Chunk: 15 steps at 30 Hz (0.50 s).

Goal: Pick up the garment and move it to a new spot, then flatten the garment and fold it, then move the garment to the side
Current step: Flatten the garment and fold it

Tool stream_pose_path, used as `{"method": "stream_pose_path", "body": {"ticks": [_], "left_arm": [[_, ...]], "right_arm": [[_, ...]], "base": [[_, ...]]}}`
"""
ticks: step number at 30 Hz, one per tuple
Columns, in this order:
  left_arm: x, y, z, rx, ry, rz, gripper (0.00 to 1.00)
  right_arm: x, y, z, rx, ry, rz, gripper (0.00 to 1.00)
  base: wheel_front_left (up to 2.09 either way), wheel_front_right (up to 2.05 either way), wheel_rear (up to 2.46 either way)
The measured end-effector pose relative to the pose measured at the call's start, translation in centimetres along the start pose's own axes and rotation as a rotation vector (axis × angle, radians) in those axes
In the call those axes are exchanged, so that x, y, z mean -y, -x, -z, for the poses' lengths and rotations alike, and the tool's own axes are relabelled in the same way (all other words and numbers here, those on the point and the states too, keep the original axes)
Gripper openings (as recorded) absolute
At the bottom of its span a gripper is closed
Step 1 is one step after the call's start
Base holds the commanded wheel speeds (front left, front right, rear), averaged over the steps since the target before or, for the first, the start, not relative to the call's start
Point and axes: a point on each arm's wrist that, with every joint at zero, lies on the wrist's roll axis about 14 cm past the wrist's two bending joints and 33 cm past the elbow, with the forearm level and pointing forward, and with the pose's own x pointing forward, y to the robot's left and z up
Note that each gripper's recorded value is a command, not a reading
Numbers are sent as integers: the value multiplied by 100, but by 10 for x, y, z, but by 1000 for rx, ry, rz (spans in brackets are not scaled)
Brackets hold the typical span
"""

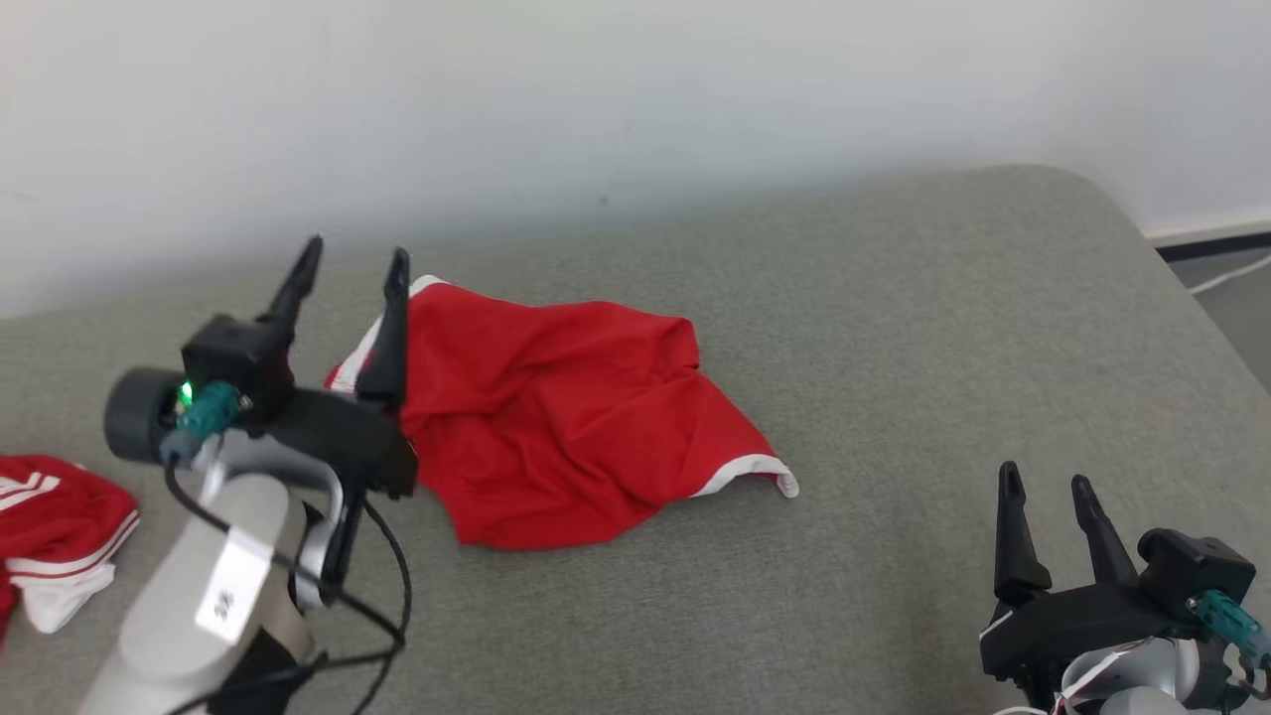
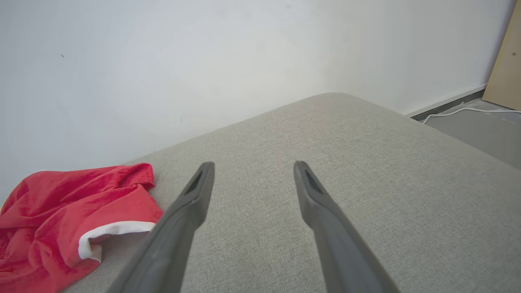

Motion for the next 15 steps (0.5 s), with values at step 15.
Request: {"method": "stream_pose_path", "body": {"ticks": [15], "left_arm": [[-36, 119, 35, -104, 42, -230, 100]], "right_arm": [[-64, -7, -6, 24, 87, -238, 100]], "base": [[0, 0, 0]]}}
